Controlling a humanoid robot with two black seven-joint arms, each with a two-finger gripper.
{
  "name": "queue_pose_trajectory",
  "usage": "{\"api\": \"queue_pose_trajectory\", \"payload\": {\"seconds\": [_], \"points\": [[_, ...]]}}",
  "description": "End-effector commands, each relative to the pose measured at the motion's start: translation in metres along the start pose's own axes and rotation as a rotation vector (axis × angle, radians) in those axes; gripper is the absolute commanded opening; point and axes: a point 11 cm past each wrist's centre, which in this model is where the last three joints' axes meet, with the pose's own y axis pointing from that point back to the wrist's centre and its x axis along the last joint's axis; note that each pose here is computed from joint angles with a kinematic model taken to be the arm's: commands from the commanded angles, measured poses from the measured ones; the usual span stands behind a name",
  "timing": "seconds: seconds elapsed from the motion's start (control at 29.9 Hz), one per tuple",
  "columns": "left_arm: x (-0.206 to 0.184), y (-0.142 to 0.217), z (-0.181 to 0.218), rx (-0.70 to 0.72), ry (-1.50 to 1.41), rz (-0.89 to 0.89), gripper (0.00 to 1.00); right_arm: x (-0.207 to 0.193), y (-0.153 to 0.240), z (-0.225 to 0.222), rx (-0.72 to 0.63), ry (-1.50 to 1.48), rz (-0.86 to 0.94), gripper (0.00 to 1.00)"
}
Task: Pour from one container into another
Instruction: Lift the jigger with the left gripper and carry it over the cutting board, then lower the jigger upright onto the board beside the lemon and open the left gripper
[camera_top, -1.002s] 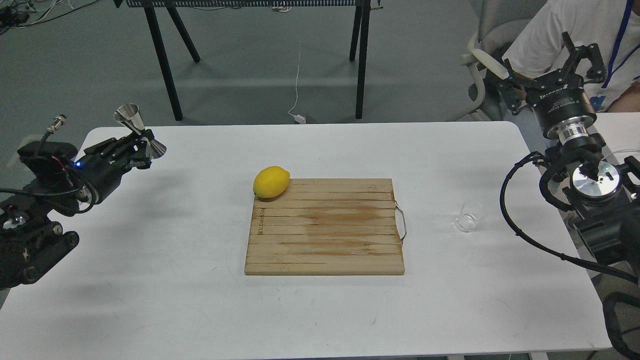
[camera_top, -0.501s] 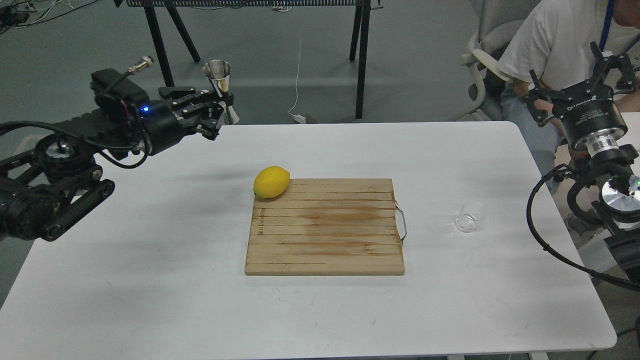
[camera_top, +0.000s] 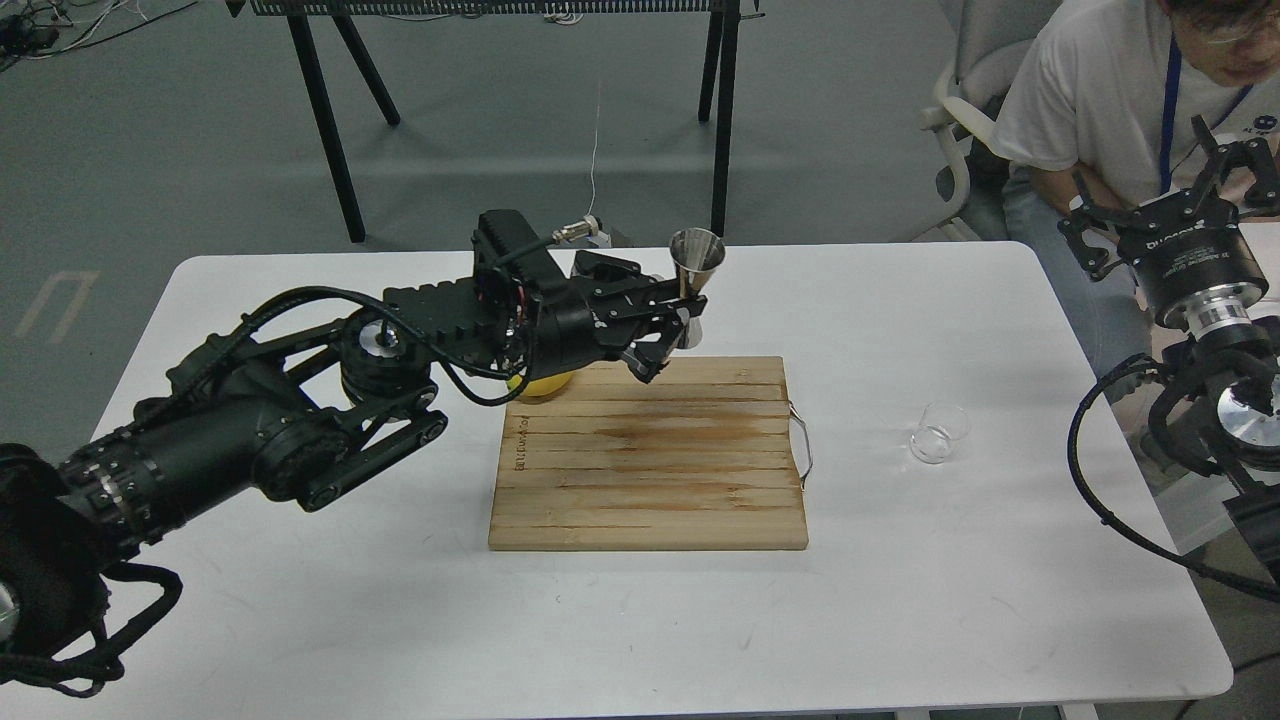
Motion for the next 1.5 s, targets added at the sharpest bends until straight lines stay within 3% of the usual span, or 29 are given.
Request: {"api": "queue_pose_trajectory", "payload": {"seconds": [0.0,0.47,1.0,1.47], "points": [[0.002,-0.014,0.017,-0.036,0.000,-0.010,0.06,0.001,0.001,-0.008,0.008,0.013,0.003,1.00],[-0.040,-0.032,0.061,-0.086,0.041,-0.091,0.06,0.000,0.001,-0.017,0.023,0.018,-0.003,1.00],[-0.076,0.004,0.014,0.042,0.055,-0.172,0.07,-0.006,-0.001,-0.022,0.025,0.027,-0.020,1.00],[-0.116,0.018,-0.005,0.134,0.098,-0.218,0.08,-0.008,-0.001,-0.020,0.022,0.022,-0.028,1.00]]}}
